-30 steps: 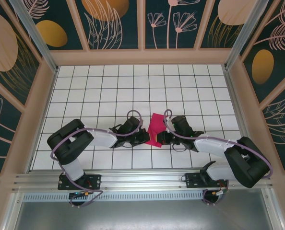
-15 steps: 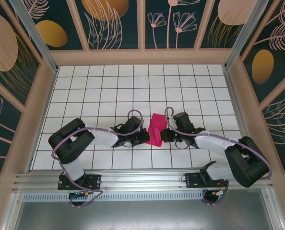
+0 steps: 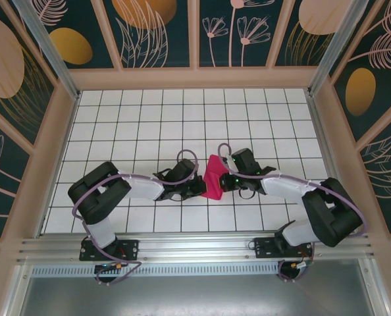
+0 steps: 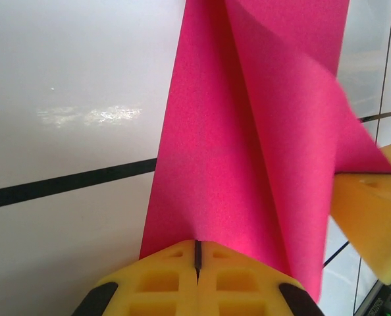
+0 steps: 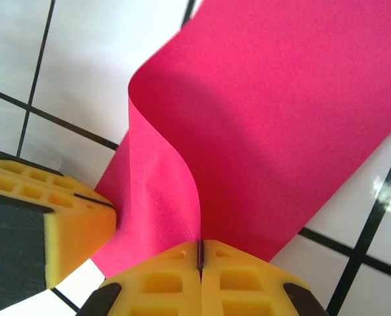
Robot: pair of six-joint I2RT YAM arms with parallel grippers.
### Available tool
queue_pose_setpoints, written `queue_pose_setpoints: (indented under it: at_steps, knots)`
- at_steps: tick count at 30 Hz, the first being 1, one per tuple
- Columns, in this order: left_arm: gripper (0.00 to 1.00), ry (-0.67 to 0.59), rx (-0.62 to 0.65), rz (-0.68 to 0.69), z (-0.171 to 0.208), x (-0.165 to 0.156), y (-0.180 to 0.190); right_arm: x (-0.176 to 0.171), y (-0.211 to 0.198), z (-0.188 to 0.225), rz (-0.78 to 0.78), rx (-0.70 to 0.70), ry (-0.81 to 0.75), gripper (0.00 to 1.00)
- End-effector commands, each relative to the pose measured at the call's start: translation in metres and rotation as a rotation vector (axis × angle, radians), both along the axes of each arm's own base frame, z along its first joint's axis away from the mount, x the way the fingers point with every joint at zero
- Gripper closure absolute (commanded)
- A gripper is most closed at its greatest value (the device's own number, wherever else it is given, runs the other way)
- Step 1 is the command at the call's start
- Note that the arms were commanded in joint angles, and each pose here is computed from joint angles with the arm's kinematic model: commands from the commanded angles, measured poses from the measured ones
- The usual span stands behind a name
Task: Fold a paper plane with a square sheet of paper (pick it up from the middle)
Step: Fold the triangle a second time at the center of the table.
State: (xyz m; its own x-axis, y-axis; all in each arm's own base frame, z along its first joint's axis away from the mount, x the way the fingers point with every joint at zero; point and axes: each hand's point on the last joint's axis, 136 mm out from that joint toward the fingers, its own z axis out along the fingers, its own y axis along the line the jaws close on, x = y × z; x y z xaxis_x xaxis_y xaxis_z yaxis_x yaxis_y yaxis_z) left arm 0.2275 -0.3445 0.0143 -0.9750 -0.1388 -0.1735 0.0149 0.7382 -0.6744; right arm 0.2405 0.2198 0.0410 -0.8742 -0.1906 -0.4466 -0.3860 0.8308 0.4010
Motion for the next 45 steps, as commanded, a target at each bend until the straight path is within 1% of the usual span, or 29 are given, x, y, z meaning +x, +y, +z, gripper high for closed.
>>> queue_pose_setpoints:
  at_steps: [1, 4, 6, 9, 10, 11, 14, 16, 18, 20, 23, 25, 29, 32, 36, 39, 42, 45]
  knots:
    - [0.95, 0.02, 0.118, 0.007, -0.023, -0.006, 0.018, 0.015, -0.001, 0.009, 0.042, -0.09, -0.07, 1.0]
    - [0.95, 0.004, 0.14, 0.02, -0.022, -0.002, 0.021, 0.012, -0.003, 0.0, 0.045, -0.13, -0.024, 1.0]
    - [0.94, -0.013, 0.151, 0.03, -0.019, 0.001, 0.023, 0.008, -0.003, -0.006, 0.041, -0.132, 0.012, 1.0]
    - [0.94, -0.038, 0.145, 0.033, -0.01, 0.005, 0.022, 0.002, 0.003, -0.008, 0.044, -0.109, 0.037, 1.0]
    - [0.92, -0.047, 0.13, 0.033, -0.005, 0.007, 0.019, 0.0, 0.006, -0.008, 0.049, -0.103, 0.034, 1.0]
    - [0.88, -0.057, 0.113, 0.031, 0.0, 0.008, 0.016, -0.001, 0.008, -0.006, 0.053, -0.095, 0.03, 1.0]
    - [0.86, -0.082, 0.098, 0.042, 0.012, 0.012, 0.015, -0.003, 0.016, 0.002, 0.059, -0.065, 0.029, 1.0]
    - [0.84, -0.118, 0.098, 0.068, 0.027, 0.017, 0.019, -0.006, 0.024, 0.008, 0.063, -0.028, 0.02, 1.0]
    - [0.82, -0.148, 0.116, 0.121, 0.036, 0.021, 0.031, -0.013, 0.034, 0.013, 0.081, 0.021, 0.028, 1.0]
    - [0.77, -0.185, 0.123, 0.19, 0.049, 0.023, 0.048, -0.017, 0.043, 0.014, 0.077, 0.038, 0.034, 1.0]
    - [0.8, -0.234, 0.136, 0.28, 0.065, 0.024, 0.073, -0.022, 0.059, 0.021, 0.07, 0.075, 0.022, 1.0]
    - [0.79, -0.259, 0.143, 0.329, 0.074, 0.023, 0.088, -0.023, 0.069, 0.029, 0.054, 0.114, 0.016, 1.0]
    - [0.79, -0.324, 0.162, 0.421, 0.096, 0.022, 0.119, -0.024, 0.093, 0.057, 0.028, 0.216, -0.033, 1.0]
    - [0.77, -0.347, 0.14, 0.453, 0.105, 0.021, 0.129, -0.021, 0.098, 0.07, -0.009, 0.274, -0.037, 1.0]
    - [0.79, -0.35, 0.126, 0.471, 0.106, 0.019, 0.135, -0.024, 0.102, 0.078, -0.007, 0.283, -0.064, 1.0]
    - [0.8, -0.344, 0.115, 0.446, 0.103, 0.018, 0.129, -0.031, 0.099, 0.058, 0.003, 0.239, -0.013, 1.0]
    - [0.81, -0.316, 0.096, 0.39, 0.093, 0.015, 0.117, -0.041, 0.097, 0.043, 0.014, 0.208, 0.018, 1.0]
    - [0.82, -0.271, 0.049, 0.322, 0.084, 0.011, 0.097, -0.047, 0.094, 0.04, 0.012, 0.208, 0.032, 1.0]
